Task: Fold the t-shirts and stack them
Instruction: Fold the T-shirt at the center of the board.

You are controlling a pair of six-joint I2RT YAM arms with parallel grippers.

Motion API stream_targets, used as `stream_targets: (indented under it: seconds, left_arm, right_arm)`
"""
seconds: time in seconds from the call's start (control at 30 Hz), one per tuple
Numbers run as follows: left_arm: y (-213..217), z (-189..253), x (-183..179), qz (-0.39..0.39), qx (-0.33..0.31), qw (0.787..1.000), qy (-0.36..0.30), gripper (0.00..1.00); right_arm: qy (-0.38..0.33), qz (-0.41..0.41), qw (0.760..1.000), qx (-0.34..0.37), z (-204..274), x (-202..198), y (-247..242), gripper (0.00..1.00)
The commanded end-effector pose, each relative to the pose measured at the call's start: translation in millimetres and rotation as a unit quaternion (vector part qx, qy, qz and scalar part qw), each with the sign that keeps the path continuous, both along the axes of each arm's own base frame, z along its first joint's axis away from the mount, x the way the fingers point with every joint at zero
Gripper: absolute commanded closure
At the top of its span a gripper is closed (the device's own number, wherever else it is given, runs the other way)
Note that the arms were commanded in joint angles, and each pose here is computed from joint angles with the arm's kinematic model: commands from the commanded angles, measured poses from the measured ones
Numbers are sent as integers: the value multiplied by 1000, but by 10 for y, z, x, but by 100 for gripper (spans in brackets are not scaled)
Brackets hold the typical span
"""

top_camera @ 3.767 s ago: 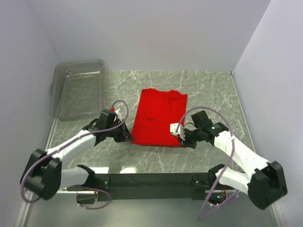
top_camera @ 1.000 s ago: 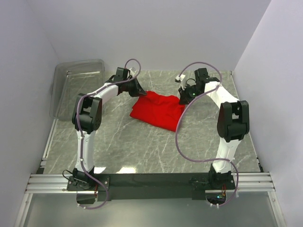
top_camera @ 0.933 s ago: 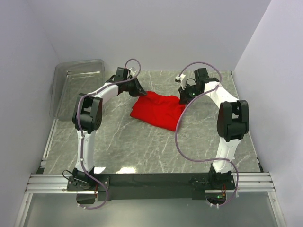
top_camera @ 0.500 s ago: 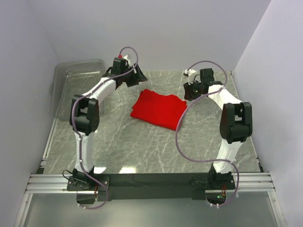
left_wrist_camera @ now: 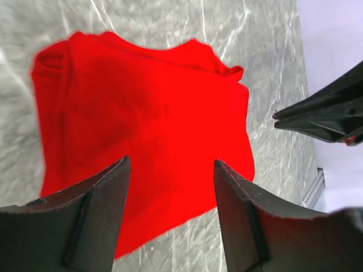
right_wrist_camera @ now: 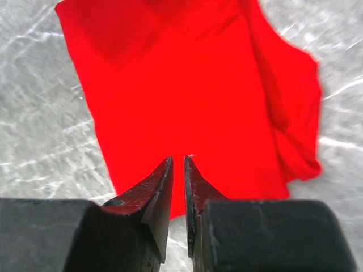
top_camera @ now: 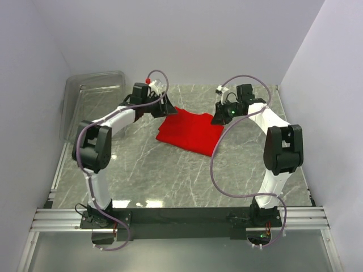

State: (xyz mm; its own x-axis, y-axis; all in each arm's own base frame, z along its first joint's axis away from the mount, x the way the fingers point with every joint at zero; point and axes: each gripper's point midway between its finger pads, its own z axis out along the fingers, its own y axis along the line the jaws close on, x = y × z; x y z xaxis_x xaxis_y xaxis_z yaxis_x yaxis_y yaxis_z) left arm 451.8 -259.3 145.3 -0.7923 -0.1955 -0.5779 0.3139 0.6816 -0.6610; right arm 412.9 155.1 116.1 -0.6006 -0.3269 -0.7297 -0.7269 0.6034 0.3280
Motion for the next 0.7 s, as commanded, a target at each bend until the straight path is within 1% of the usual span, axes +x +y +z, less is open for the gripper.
stream_targets:
  seconds: [0.0,0.1,0.3,0.37,0.47,0.5,0.67]
  left_arm:
    - [-310,104,107,-37,-42,998,-25,35]
    - [-423,27,270,-33,-54,998,-21,36]
    - [-500,-312,524,2,-67,997,24,36]
    - [-498,-424,614,15,-61,998,30,37]
    - [-438,-529,706,42,-48,997,37,36]
    - [-385,-571,759,60,-40,997,38,36]
    - [-248,-600,879,99,-18,994,35,36]
  right_arm:
    - [38,-15,999,34,-20,27,103,80]
    - [57,-51,997,19,-138,139,43,81]
    - [76,-112,990,-27,-354,291,-128,83]
    - [75,-138,986,-49,-421,335,-217,83]
    - [79,-177,979,-63,-488,416,-337,82]
    - [79,-192,975,-78,-526,449,-407,82]
    - [76,-226,966,-101,-626,628,-580,82]
